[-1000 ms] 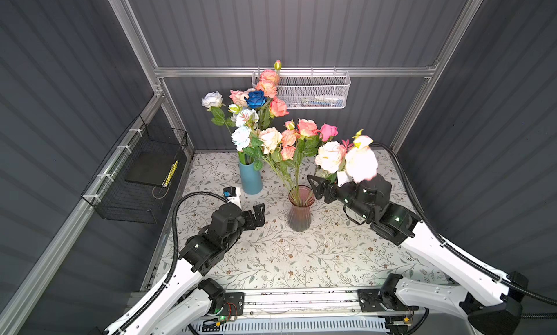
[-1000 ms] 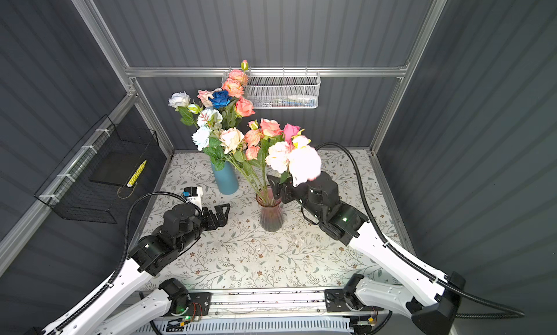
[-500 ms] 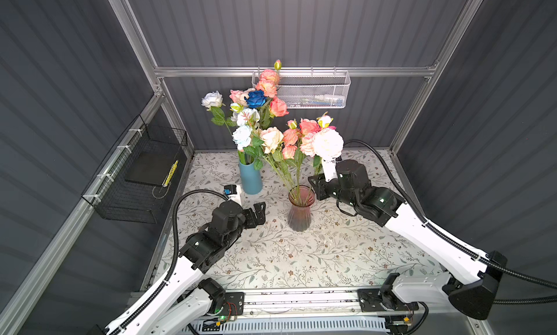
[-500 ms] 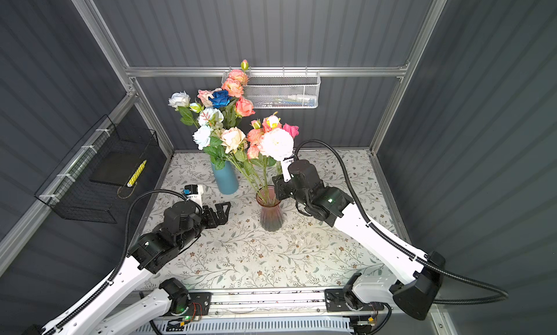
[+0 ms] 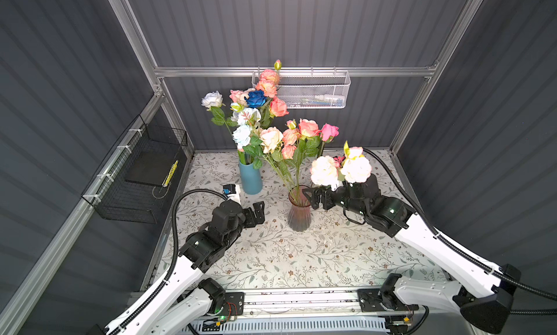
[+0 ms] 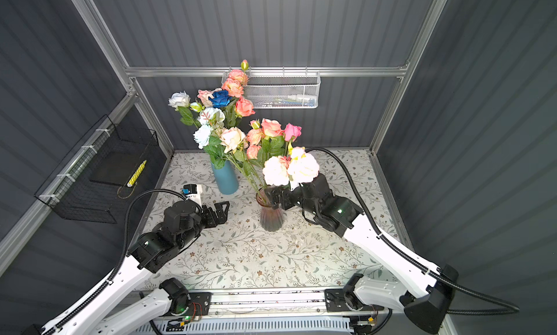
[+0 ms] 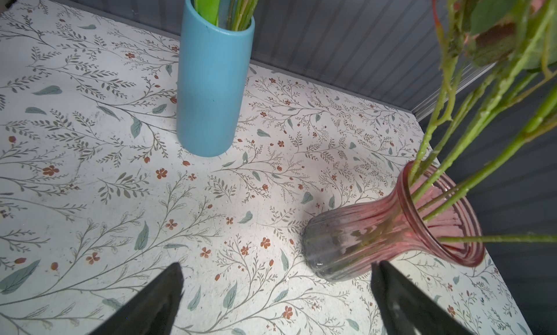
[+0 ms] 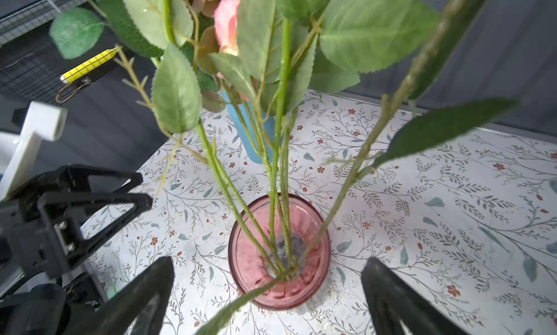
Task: Arrange the flowers into the vase
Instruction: 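Open the right gripper and withdraw it from the vase while the left arm retracts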
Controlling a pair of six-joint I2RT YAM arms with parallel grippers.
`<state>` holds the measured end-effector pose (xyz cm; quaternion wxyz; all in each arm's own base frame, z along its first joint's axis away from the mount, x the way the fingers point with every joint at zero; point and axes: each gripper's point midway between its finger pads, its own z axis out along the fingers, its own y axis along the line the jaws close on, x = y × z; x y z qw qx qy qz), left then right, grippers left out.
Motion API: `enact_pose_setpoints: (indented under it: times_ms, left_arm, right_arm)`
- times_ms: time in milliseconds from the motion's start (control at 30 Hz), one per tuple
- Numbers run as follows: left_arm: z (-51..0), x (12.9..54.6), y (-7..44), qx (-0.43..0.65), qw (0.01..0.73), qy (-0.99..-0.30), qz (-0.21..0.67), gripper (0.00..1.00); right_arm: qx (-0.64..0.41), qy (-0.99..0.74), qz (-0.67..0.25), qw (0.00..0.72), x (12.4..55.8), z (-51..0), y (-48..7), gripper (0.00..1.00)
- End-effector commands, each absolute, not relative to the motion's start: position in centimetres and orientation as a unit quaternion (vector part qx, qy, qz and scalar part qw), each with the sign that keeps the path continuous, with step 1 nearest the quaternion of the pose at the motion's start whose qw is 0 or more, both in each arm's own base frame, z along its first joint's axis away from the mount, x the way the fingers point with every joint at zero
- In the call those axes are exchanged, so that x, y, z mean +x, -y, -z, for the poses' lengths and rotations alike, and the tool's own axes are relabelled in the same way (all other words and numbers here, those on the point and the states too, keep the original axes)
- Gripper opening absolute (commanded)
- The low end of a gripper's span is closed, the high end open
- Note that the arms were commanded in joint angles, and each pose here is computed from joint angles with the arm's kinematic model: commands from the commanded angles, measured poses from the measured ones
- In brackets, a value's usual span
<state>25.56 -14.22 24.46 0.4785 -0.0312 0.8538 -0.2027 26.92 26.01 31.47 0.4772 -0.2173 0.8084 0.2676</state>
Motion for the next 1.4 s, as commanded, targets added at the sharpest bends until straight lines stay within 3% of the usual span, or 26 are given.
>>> enact_pose_setpoints:
  times_ms: [0,433,600,733,900,1000,1167,1367]
  left_arm:
    - [-26.3,26.1,13.4,-0.043,0.501,-0.845,0.182,1.00]
    - [-26.9,27.6,11.4,-0.082,0.517,-0.845,0.108,1.00]
    - [-24.8,27.9,4.8,-0.196,0.544,-0.813,-0.067,1.00]
    - [-23.9,29.2,2.5,-0.197,0.550,-0.794,-0.169,1.00]
    - [-22.6,32.8,-0.2,-0.213,0.555,-0.789,-0.157,1.00]
    - [-21.9,34.5,-2.7,-0.215,0.558,-0.778,-0.194,1.00]
    - [-16.7,37.7,-4.4,-0.140,0.505,-0.814,-0.251,1.00]
    - [-11.8,39.8,-3.0,-0.094,0.511,-0.832,-0.195,1.00]
  right_arm:
    - [-0.258,-0.786,-0.294,0.478,25.0,-30.7,-25.9,0.99]
    - [-0.237,-0.799,-0.291,0.470,23.0,-24.6,-22.8,0.99]
    - [-0.185,-0.801,-0.270,0.501,23.8,-24.4,-20.9,0.99]
    - [-0.132,-0.787,-0.247,0.550,24.6,-25.5,-18.7,0.99]
    - [-0.077,-0.772,-0.222,0.591,25.1,-26.3,-16.3,0.99]
    - [-0.050,-0.765,-0.215,0.605,25.3,-26.6,-15.2,0.99]
    - [-0.001,-0.757,-0.200,0.622,25.5,-27.1,-13.2,0.99]
    - [0.015,-0.758,-0.185,0.625,25.6,-27.4,-12.3,0.99]
